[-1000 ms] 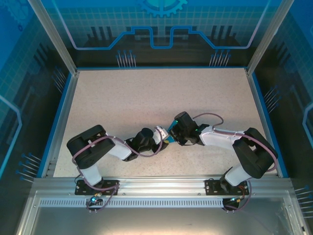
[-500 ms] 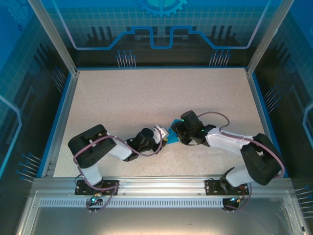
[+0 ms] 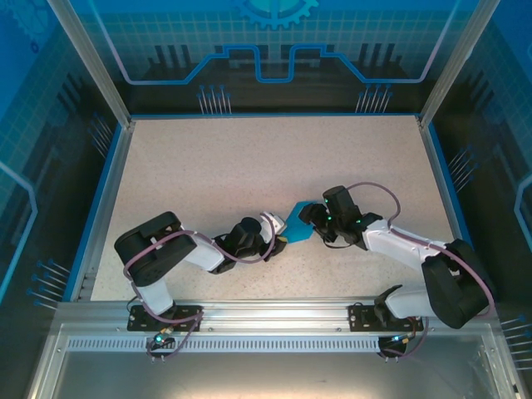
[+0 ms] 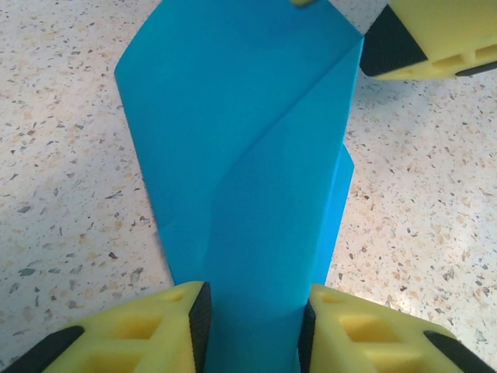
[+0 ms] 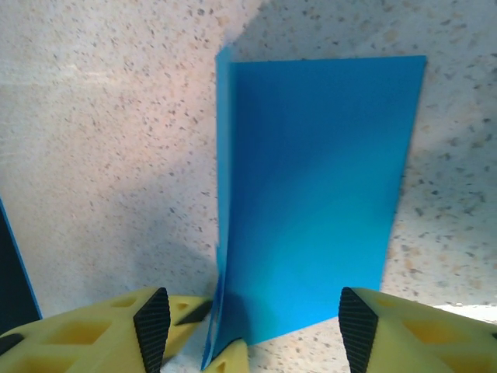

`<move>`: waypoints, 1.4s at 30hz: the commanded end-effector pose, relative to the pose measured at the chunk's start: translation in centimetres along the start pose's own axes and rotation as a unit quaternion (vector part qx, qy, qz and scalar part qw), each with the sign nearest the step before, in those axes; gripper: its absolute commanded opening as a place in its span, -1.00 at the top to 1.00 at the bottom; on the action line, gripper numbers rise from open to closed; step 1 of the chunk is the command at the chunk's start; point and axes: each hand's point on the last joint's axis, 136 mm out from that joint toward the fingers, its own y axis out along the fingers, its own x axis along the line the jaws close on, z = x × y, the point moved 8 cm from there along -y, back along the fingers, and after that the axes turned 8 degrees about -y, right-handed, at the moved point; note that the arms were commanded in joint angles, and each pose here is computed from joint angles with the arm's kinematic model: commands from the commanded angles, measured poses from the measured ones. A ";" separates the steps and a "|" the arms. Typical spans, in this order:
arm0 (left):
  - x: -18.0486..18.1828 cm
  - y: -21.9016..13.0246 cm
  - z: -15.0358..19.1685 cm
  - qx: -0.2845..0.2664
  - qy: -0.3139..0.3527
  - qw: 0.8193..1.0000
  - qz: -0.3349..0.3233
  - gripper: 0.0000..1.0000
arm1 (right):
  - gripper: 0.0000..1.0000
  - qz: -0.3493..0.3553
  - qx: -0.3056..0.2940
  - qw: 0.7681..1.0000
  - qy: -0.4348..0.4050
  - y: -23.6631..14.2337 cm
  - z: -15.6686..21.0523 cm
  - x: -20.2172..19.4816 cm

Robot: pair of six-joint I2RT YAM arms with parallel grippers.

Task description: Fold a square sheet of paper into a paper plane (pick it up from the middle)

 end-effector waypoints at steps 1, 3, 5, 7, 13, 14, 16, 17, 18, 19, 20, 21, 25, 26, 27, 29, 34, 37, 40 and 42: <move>-0.7 0.0 -2.0 -0.019 0.010 1.000 0.008 0.23 | -0.24 -0.003 0.010 1.000 -0.014 -0.4 0.1 -0.7; -0.7 0.1 -2.3 -0.020 0.015 1.000 0.005 0.18 | -0.24 -0.004 0.007 1.000 -0.009 -0.5 0.1 -1.1; -0.8 0.3 -2.6 -0.019 0.019 1.000 0.004 0.15 | -0.24 -0.003 0.004 1.000 -0.004 -0.6 0.0 -1.4; -0.8 0.5 -3.0 -0.021 0.021 1.000 0.002 0.13 | -0.24 -0.006 0.000 1.000 -0.002 -0.8 0.0 -1.5; -0.8 0.9 -3.5 -0.023 0.019 1.000 -0.002 0.23 | -0.24 -0.015 -0.015 1.000 -0.001 -1.6 -0.1 -1.7; -0.8 0.9 -3.5 -0.021 0.018 1.000 -0.001 0.26 | -0.25 -0.016 -0.018 1.000 -0.002 -1.8 -0.2 -1.7; -0.8 0.9 -3.4 -0.019 0.012 1.000 -0.001 0.29 | -0.25 -0.016 -0.022 1.000 -0.004 -2.0 -0.2 -1.8; -0.8 0.9 -3.3 -0.018 0.009 1.000 0.000 0.31 | -0.25 -0.018 -0.025 1.000 -0.007 -2.2 -0.2 -1.8; -0.8 0.9 -3.3 -0.017 0.006 1.000 0.000 0.32 | -0.25 -0.019 -0.026 0.999 -0.009 -2.2 -0.3 -1.8; -0.9 0.9 -3.3 -0.015 0.004 1.000 0.002 0.34 | -0.26 -0.022 -0.026 0.999 -0.012 -2.2 -0.3 -1.7; -0.9 0.9 -3.1 -0.012 0.002 1.000 0.003 0.38 | -0.26 -0.023 -0.025 0.999 -0.015 -2.2 -0.2 -1.7; -0.9 0.9 -3.1 -0.011 0.000 1.000 0.002 0.41 | -0.26 -0.025 -0.025 0.999 -0.016 -2.2 -0.2 -1.7; -0.9 0.9 -3.0 -0.005 -0.014 1.000 0.005 0.52 | -0.26 -0.032 -0.025 0.999 -0.022 -2.2 -0.2 -1.6; -0.9 1.0 -3.0 -0.002 -0.020 1.000 0.006 0.55 | -0.26 -0.032 -0.026 0.999 -0.022 -2.2 -0.2 -1.6; -0.9 1.0 -3.0 0.002 -0.025 1.000 0.006 0.57 | -0.26 -0.032 -0.025 0.999 -0.022 -2.1 -0.2 -1.7; -0.9 1.1 -2.9 0.008 -0.041 0.999 0.006 0.61 | -0.26 -0.034 -0.025 0.999 -0.024 -2.1 -0.1 -1.7; -1.1 1.2 -3.0 0.024 -0.085 0.996 0.014 0.70 | -0.26 -0.042 -0.023 0.998 -0.029 -2.0 0.0 -1.7; -1.2 1.2 -3.2 0.032 -0.110 0.993 0.020 0.75 | -0.25 -0.050 -0.020 0.998 -0.034 -1.9 0.0 -1.5; -1.3 1.1 -3.6 0.039 -0.140 0.989 0.028 0.79 | -0.23 -0.060 -0.015 0.997 -0.043 -1.8 0.0 -1.3; -1.2 1.1 -3.8 0.043 -0.163 0.985 0.034 0.82 | -0.21 -0.068 -0.014 0.996 -0.049 -1.6 0.0 -1.0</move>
